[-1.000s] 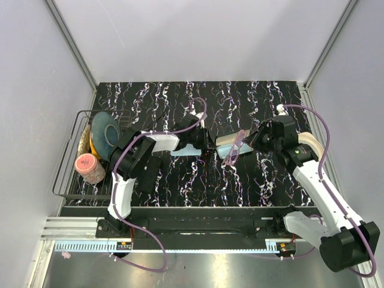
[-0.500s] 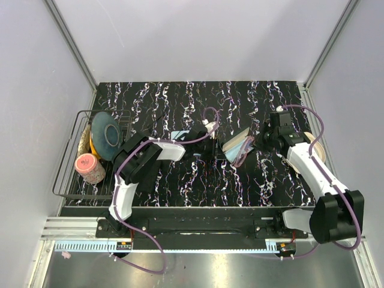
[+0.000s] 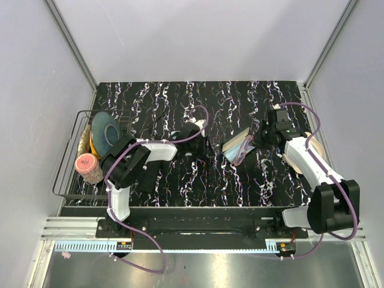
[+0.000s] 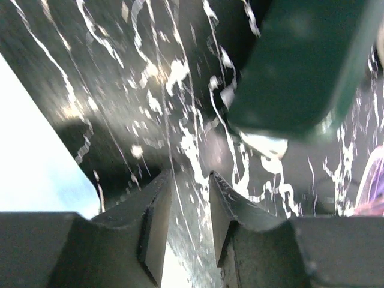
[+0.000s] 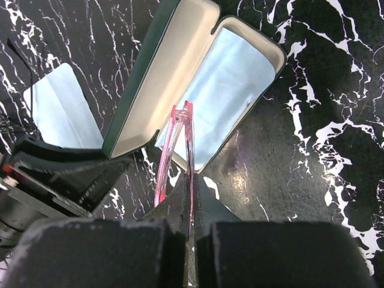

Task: Organize the sunglasses
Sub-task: Move the sunglasses case to the center of the board, then place the sunglasses in the sunglasses case, then adjust the sunglasses in the sunglasses case.

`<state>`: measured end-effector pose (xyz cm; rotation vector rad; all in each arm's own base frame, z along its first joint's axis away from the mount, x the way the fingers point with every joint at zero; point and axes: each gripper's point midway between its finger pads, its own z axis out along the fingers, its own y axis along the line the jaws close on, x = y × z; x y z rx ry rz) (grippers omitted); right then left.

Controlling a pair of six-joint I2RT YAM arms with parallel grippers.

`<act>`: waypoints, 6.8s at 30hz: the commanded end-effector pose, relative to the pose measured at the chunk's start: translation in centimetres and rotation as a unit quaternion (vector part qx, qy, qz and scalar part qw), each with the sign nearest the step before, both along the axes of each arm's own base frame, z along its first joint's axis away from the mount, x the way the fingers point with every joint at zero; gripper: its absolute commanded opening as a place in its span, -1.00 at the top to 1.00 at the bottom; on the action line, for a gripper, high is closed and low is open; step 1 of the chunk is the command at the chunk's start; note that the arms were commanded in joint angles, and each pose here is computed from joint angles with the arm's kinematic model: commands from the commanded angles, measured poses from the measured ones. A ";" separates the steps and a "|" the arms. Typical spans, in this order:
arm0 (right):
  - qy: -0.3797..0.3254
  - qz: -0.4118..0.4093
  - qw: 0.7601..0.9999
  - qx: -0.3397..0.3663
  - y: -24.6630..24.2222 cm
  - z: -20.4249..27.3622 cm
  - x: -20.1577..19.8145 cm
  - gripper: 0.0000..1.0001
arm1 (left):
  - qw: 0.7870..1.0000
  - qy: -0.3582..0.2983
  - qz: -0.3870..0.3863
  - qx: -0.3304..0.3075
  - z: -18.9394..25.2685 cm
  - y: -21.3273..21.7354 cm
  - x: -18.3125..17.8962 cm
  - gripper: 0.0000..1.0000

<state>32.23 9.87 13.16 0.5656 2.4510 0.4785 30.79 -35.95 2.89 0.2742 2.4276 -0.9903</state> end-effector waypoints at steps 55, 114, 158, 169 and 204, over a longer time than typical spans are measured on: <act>0.158 0.122 0.973 -0.115 -4.0 -3.9 5.0 1.00 | 0.994 0.009 0.032 0.100 -0.5 4.1 0.9 0.44; 0.109 0.084 0.984 -0.109 -0.1 -5.7 7.5 0.12 | 0.993 0.031 0.042 0.105 -1.7 5.1 1.1 0.46; 0.100 0.061 0.991 -0.071 1.0 -9.4 5.5 0.38 | 0.993 0.040 0.038 0.106 -1.9 4.9 1.0 0.46; 0.090 0.066 0.989 -0.101 0.1 -8.3 4.7 0.04 | 0.992 0.044 0.037 0.108 -2.2 4.9 0.9 0.46; 0.106 0.082 0.969 -0.208 -0.6 -9.8 4.2 0.47 | 0.992 0.045 0.037 0.109 -2.3 4.9 0.8 0.46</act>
